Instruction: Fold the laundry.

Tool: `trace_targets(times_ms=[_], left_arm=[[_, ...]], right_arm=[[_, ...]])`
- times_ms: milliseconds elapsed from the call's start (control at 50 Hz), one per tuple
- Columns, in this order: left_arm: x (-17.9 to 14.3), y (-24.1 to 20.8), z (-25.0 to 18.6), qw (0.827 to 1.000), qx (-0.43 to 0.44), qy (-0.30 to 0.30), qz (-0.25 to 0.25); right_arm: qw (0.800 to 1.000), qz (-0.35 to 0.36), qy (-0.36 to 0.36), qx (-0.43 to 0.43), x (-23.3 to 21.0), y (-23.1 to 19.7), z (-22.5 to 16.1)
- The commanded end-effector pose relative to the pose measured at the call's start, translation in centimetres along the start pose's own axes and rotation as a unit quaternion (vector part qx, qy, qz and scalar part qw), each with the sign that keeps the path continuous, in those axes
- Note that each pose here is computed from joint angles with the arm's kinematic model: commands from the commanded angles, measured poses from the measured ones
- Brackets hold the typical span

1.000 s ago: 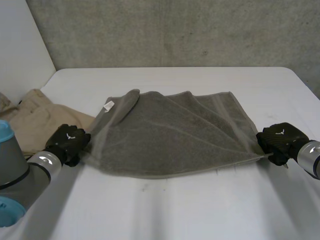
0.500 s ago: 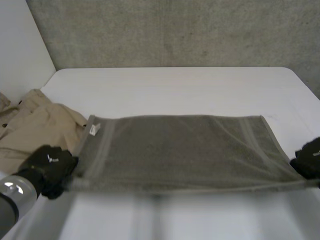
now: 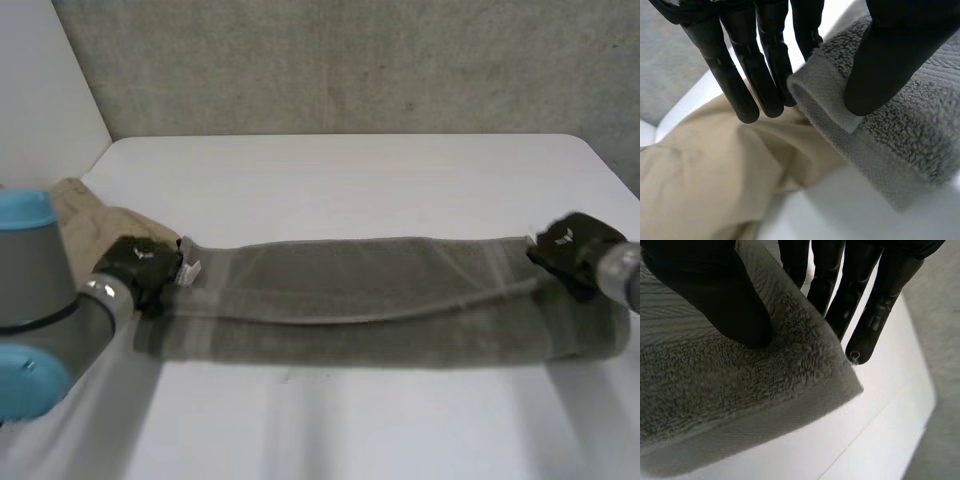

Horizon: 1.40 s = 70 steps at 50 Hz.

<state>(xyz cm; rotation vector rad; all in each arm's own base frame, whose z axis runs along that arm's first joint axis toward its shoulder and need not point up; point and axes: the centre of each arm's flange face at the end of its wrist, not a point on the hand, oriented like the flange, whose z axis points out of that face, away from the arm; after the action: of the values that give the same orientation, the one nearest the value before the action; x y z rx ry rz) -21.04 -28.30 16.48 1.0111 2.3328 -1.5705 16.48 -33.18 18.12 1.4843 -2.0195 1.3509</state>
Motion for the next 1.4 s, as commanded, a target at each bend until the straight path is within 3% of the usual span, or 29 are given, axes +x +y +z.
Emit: trace_targets(times_ms=[20,180,300,360,440,520,640,780,940,1120,1400], left_arm=[[-0.9,-0.5,4.3,0.999,0.007,-0.045,-0.011],[-1.0,-1.3,7.4,0.997,0.040,-0.065,-0.008],[-0.4,-1.6,7.7,0.997,0.048,-0.062,-0.004],[-1.2,-2.6,7.6,0.994,0.064,-0.088,-0.006],[-3.2,-5.3,6.2,0.984,0.106,-0.142,-0.016],[-4.5,-7.5,3.8,0.974,0.150,-0.169,-0.021],[-3.0,-7.6,1.0,0.978,0.164,-0.127,-0.008],[0.3,-4.5,-1.6,0.989,0.134,-0.060,0.004],[1.8,-1.9,-2.6,0.994,0.104,-0.040,0.002],[1.9,-1.7,-2.4,0.993,0.106,-0.041,0.001],[2.0,-1.5,-2.4,0.994,0.102,-0.040,0.001]], right_arm=[[0.997,-0.036,0.063,0.038,0.6,-1.8,5.7],[0.993,-0.053,0.086,0.055,-0.1,-2.4,10.9],[0.992,-0.051,0.103,0.056,-0.4,-2.8,12.6],[0.987,-0.029,0.143,0.073,1.1,-3.7,12.9],[0.974,0.042,0.191,0.116,4.0,-5.4,11.9],[0.952,0.128,0.223,0.165,7.9,-7.7,8.0],[0.948,0.174,0.198,0.181,8.4,-8.7,3.4],[0.969,0.204,0.093,0.099,5.9,-3.6,0.8],[0.972,0.231,-0.014,0.034,1.2,2.4,-0.5],[0.979,0.197,0.016,0.040,-0.7,6.4,2.1],[0.979,0.198,0.021,0.042,-0.5,7.6,3.7]])
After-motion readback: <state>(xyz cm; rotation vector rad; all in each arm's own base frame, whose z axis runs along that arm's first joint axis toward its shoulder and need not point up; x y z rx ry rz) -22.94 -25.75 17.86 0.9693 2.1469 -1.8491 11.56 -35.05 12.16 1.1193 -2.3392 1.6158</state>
